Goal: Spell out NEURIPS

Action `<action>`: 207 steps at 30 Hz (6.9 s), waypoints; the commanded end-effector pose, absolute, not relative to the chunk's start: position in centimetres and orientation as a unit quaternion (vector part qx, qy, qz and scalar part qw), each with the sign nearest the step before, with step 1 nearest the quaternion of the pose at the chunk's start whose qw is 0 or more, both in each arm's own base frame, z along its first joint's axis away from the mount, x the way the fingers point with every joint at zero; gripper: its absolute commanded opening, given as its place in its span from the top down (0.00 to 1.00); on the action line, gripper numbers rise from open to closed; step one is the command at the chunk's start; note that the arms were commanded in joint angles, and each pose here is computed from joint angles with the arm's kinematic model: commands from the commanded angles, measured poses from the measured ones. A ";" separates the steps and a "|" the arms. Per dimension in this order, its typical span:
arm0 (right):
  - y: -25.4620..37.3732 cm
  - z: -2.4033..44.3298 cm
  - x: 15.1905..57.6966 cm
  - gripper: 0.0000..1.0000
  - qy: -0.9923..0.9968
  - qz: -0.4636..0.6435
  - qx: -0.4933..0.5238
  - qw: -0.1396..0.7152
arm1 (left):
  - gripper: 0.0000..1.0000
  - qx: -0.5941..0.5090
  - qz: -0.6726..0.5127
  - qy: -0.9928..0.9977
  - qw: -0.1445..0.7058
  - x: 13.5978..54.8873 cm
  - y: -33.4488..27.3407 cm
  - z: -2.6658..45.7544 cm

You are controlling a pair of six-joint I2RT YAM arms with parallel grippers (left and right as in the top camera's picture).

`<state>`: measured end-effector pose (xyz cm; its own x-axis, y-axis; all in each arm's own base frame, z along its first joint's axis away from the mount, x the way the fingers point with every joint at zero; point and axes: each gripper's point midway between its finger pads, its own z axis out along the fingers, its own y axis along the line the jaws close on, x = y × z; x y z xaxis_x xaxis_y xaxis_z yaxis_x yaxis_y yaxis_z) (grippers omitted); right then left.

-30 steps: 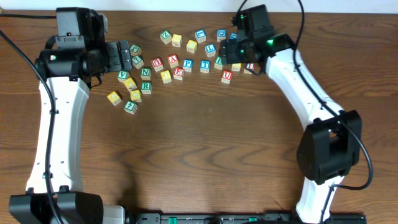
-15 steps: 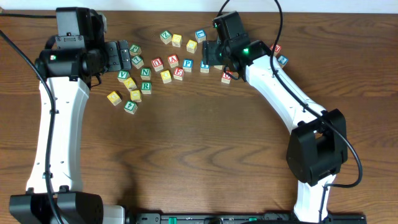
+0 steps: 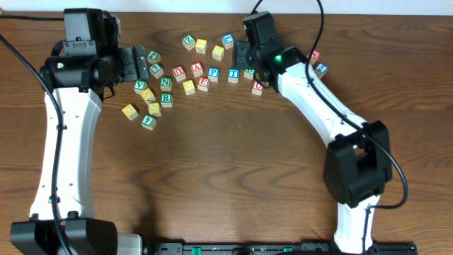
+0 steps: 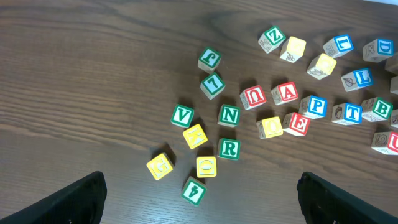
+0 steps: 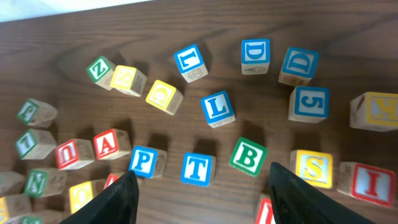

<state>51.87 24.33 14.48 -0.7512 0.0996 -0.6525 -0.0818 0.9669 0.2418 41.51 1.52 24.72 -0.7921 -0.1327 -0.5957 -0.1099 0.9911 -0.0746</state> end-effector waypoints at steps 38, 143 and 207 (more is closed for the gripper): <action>29.1 10.5 51.1 0.37 0.931 0.144 -0.048 0.331 | 0.16 -0.160 -0.040 0.958 0.236 43.7 0.7 18.2; 21.7 11.9 50.6 0.29 0.952 0.112 -0.018 0.285 | 0.35 -0.037 -0.002 0.983 0.182 49.6 -2.8 5.1; 19.9 11.9 51.3 0.26 0.952 0.104 -0.002 0.288 | 0.70 -0.023 -0.031 0.994 0.106 40.5 -9.7 11.6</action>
